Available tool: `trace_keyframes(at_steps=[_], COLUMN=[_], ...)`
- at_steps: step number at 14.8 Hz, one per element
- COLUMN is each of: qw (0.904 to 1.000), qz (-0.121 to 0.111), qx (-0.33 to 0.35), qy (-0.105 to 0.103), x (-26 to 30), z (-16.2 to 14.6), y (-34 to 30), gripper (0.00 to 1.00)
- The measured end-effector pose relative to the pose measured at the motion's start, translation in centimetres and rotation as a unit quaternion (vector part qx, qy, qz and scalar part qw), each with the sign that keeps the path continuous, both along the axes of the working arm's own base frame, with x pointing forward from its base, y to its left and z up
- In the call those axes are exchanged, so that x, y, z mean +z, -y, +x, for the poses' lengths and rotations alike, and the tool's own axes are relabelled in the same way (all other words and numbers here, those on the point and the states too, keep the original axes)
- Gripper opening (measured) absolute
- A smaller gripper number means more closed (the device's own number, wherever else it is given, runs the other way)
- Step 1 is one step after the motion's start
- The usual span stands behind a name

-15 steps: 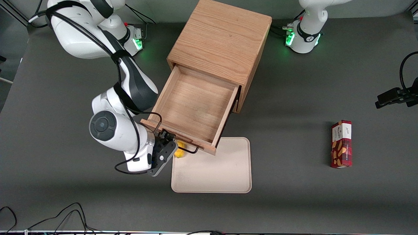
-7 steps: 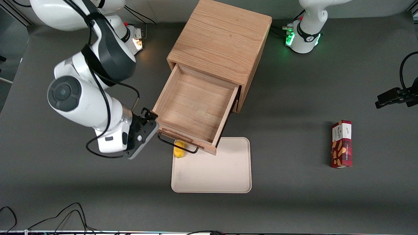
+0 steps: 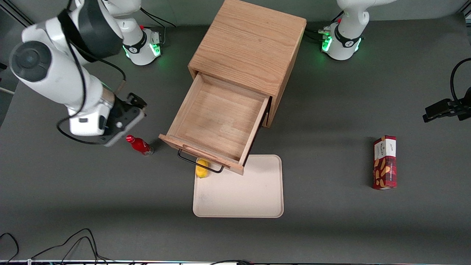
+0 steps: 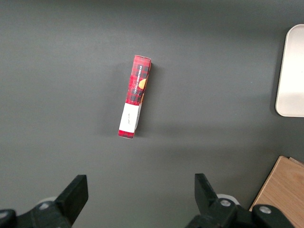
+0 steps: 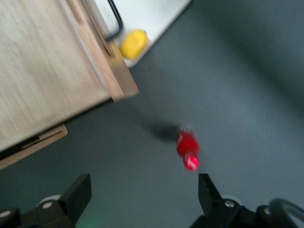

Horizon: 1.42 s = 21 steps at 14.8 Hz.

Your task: Open upper drawer

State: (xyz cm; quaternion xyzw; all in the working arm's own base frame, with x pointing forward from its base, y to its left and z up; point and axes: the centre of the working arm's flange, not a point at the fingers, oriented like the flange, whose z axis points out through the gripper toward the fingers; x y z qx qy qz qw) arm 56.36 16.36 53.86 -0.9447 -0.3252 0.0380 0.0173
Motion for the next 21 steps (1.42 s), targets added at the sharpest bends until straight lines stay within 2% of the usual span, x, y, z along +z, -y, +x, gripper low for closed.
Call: trace_keyframes(at_steps=[2, 4, 8, 10, 13, 15, 17, 21], qw=[0.9966, 0.9891, 0.9762, 0.9710, 0.9638, 0.9568, 0.9540, 0.9446], qz=[0.003, -0.003, -0.014, -0.015, -0.020, -0.020, -0.019, -0.024], qx=[-0.082, -0.146, -0.214, -0.238, -0.264, -0.289, -0.299, -0.327], qy=[-0.013, -0.022, -0.030, -0.023, -0.029, -0.023, -0.018, -0.021], x=[0.0, 0.0, 0.5, 1.4, 3.6, 4.5, 4.8, 4.1], z=[-1.4, -2.2, -2.9, -3.1, -3.6, -3.5, -3.5, -3.6], y=[4.3, 7.1, 7.7, 7.8, 8.8, 9.3, 9.1, 8.2], gripper=[1.00, 1.00, 1.00, 1.00, 1.00, 1.00, 1.00, 1.00])
